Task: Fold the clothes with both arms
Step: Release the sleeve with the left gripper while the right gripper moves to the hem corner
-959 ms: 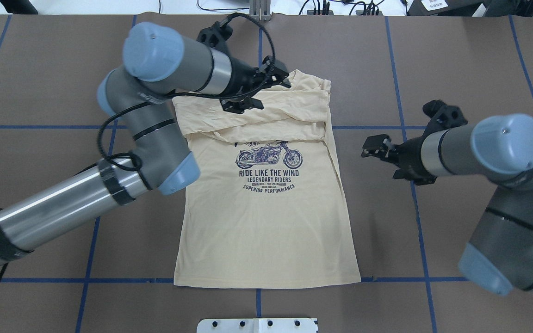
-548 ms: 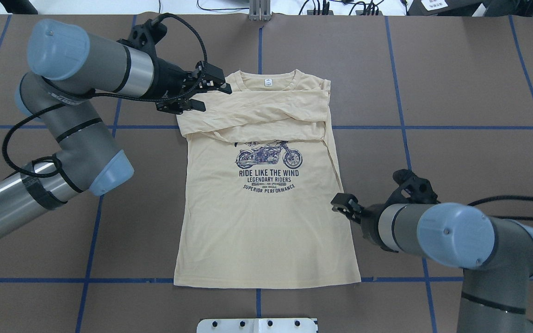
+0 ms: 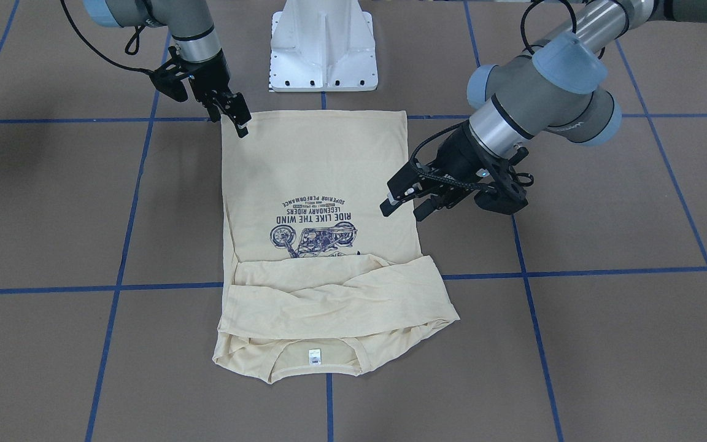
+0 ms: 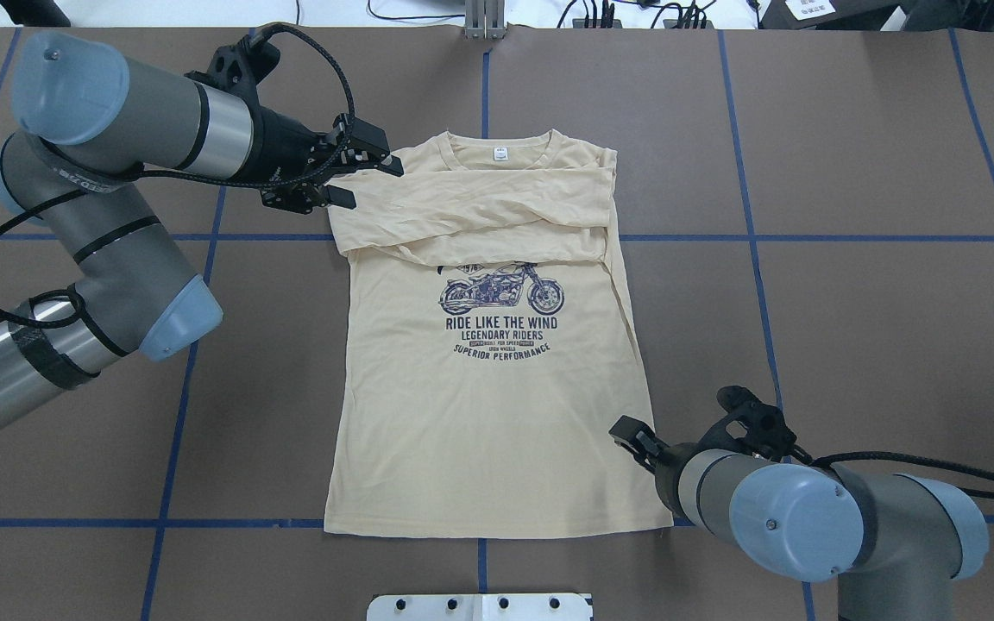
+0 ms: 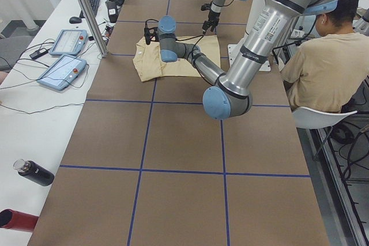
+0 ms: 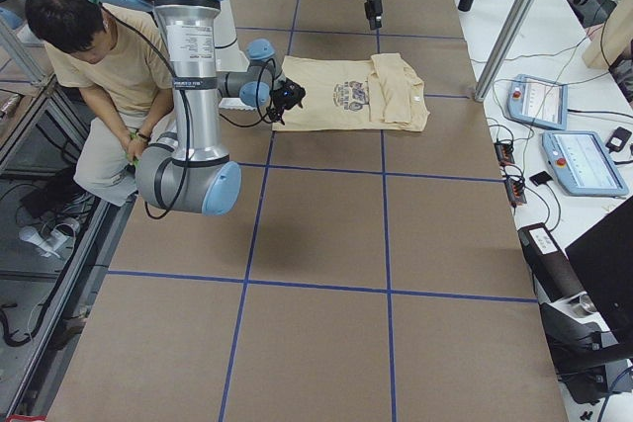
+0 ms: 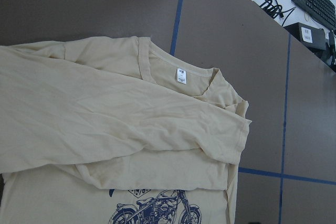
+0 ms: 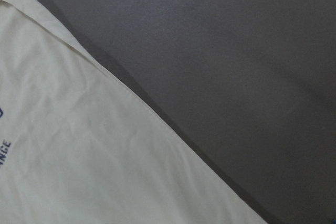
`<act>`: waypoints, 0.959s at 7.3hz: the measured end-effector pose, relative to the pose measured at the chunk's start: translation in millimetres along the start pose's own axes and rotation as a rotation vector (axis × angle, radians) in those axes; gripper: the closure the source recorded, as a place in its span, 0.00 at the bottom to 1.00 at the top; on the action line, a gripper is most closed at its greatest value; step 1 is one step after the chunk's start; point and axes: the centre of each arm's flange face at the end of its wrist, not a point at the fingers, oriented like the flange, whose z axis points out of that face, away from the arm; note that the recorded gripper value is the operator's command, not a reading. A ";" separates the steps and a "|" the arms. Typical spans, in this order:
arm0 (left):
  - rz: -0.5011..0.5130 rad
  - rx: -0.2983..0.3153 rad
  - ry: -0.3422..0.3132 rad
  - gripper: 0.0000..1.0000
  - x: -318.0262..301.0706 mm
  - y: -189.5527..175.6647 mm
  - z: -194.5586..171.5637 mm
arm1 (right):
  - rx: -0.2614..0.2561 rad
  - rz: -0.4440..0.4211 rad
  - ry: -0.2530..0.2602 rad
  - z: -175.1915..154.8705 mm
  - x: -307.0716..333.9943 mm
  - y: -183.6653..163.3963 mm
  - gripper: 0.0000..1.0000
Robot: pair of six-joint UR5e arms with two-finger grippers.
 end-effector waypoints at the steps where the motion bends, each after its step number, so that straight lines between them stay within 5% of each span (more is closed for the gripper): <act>1: 0.000 0.000 0.001 0.16 0.4 0.4 0.1 | 0.000 -0.002 0.013 5.1 4.0 1.7 0.04; 7: -0.003 0.004 -0.003 0.16 -1.6 1.0 2.3 | -0.026 0.049 0.069 16.8 21.5 13.5 0.19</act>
